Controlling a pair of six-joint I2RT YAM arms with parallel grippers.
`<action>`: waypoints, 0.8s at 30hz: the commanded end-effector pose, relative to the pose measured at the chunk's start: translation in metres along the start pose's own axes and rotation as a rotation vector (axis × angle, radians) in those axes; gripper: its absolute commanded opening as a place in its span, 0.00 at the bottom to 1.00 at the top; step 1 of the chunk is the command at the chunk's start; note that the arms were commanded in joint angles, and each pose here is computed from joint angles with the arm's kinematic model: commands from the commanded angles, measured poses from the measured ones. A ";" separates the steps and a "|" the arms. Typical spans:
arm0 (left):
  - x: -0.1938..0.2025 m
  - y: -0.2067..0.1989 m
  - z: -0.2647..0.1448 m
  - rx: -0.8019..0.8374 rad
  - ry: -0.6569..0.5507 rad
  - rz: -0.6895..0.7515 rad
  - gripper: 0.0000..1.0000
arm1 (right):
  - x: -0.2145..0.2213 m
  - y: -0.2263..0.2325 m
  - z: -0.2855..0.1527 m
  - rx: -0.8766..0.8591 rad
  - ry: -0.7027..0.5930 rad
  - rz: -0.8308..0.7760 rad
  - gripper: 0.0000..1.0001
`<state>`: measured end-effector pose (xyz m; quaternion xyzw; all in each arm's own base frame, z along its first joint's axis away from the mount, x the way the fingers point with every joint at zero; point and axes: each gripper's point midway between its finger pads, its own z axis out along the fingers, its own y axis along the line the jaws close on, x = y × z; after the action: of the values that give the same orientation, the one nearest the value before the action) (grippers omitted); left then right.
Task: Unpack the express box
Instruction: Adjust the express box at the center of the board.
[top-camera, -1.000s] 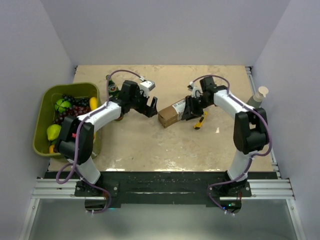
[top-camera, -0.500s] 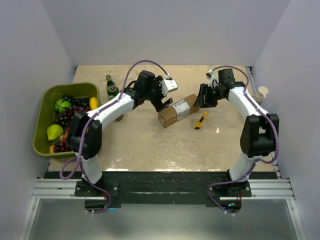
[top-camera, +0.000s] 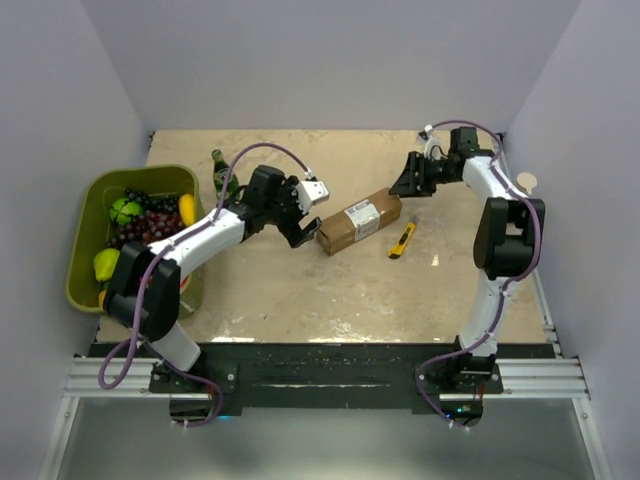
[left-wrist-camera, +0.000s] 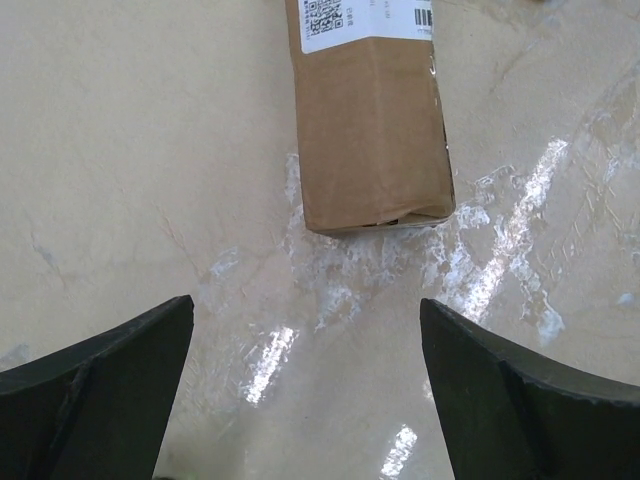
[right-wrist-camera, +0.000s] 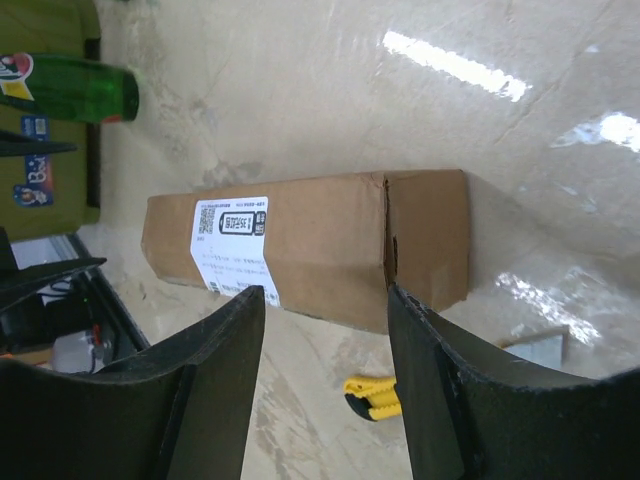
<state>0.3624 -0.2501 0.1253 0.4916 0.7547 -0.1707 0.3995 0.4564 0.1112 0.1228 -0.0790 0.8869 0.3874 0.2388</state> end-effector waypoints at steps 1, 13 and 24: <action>-0.016 0.012 -0.006 -0.054 -0.088 -0.045 1.00 | -0.008 0.024 -0.001 -0.112 -0.016 -0.051 0.56; -0.010 0.015 0.018 -0.018 -0.066 -0.066 1.00 | 0.001 0.015 0.008 -0.106 -0.005 0.009 0.55; -0.021 -0.016 0.028 0.144 -0.093 0.019 1.00 | -0.005 0.006 0.016 -0.092 -0.012 0.015 0.56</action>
<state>0.3662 -0.2719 0.1075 0.4862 0.7489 -0.2326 0.3856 0.4560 0.1205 0.1123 -0.0744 0.8764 0.4179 0.2273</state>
